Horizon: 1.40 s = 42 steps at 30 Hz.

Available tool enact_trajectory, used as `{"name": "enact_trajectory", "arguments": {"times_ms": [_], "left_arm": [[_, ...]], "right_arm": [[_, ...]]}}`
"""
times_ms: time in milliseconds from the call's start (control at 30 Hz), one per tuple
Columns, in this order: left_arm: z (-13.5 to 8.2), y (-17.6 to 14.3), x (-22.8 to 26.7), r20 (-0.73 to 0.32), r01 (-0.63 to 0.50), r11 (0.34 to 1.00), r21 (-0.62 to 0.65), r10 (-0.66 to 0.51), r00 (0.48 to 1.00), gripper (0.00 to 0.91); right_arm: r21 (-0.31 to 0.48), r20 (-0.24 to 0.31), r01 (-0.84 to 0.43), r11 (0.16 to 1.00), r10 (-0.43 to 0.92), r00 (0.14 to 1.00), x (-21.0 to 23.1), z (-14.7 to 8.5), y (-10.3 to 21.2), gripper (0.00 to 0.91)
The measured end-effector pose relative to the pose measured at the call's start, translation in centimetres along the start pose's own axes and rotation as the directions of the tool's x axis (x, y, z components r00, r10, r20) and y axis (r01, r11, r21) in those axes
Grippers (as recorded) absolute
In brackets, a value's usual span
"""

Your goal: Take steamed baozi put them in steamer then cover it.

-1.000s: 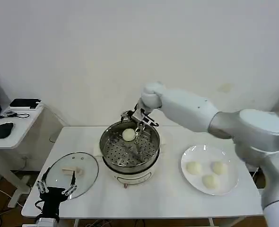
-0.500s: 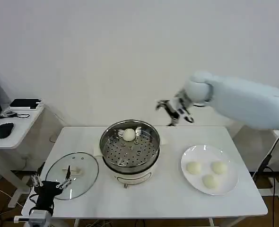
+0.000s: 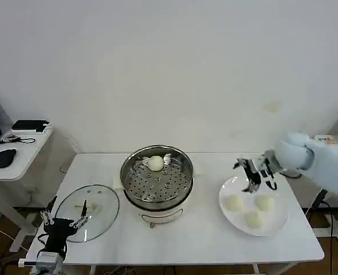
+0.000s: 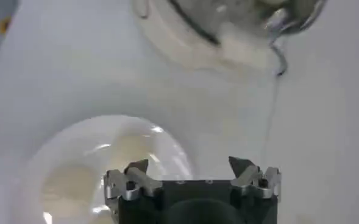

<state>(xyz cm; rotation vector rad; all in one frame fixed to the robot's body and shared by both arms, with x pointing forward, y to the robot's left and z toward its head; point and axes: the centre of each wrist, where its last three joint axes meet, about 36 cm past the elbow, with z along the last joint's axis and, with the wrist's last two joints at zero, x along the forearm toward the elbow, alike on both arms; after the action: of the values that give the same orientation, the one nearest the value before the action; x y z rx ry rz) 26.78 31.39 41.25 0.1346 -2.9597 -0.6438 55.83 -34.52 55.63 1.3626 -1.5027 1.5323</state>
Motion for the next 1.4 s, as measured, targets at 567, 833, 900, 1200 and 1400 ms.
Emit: {"name": "enact_trajectory", "arguments": {"times_ms": [567, 833, 900, 1200, 1400], "left_arm": [[0.4, 0.1, 0.1, -0.015, 0.012, 1.0, -0.008, -0.013, 1.0, 0.907], [0.8, 0.6, 0.0, -0.023, 0.019, 1.0, -0.019, -0.02, 1.0, 0.907], [0.9, 0.7, 0.0, -0.024, 0.022, 1.0, -0.021, -0.022, 0.999, 0.907], [1.0, 0.8, -0.1, -0.026, 0.025, 0.999, -0.024, -0.025, 0.999, 0.907], [1.0, 0.8, -0.1, -0.026, 0.026, 0.999, -0.022, -0.027, 0.999, 0.907]], "right_arm": [[-0.07, -0.041, 0.041, 0.997, -0.044, 0.998, -6.0, 2.9, 3.0, 0.907], [-0.076, -0.044, 0.04, 0.996, -0.043, 0.998, -8.7, 2.9, 2.2, 0.907], [-0.077, -0.045, 0.041, 0.996, -0.045, 0.998, -9.4, 2.8, 1.9, 0.907], [-0.08, -0.039, 0.053, 0.995, -0.057, 0.998, -11.7, 1.9, 1.2, 0.715], [-0.086, -0.043, 0.057, 0.995, -0.061, 0.997, -11.9, 1.7, 1.0, 0.615]]}}
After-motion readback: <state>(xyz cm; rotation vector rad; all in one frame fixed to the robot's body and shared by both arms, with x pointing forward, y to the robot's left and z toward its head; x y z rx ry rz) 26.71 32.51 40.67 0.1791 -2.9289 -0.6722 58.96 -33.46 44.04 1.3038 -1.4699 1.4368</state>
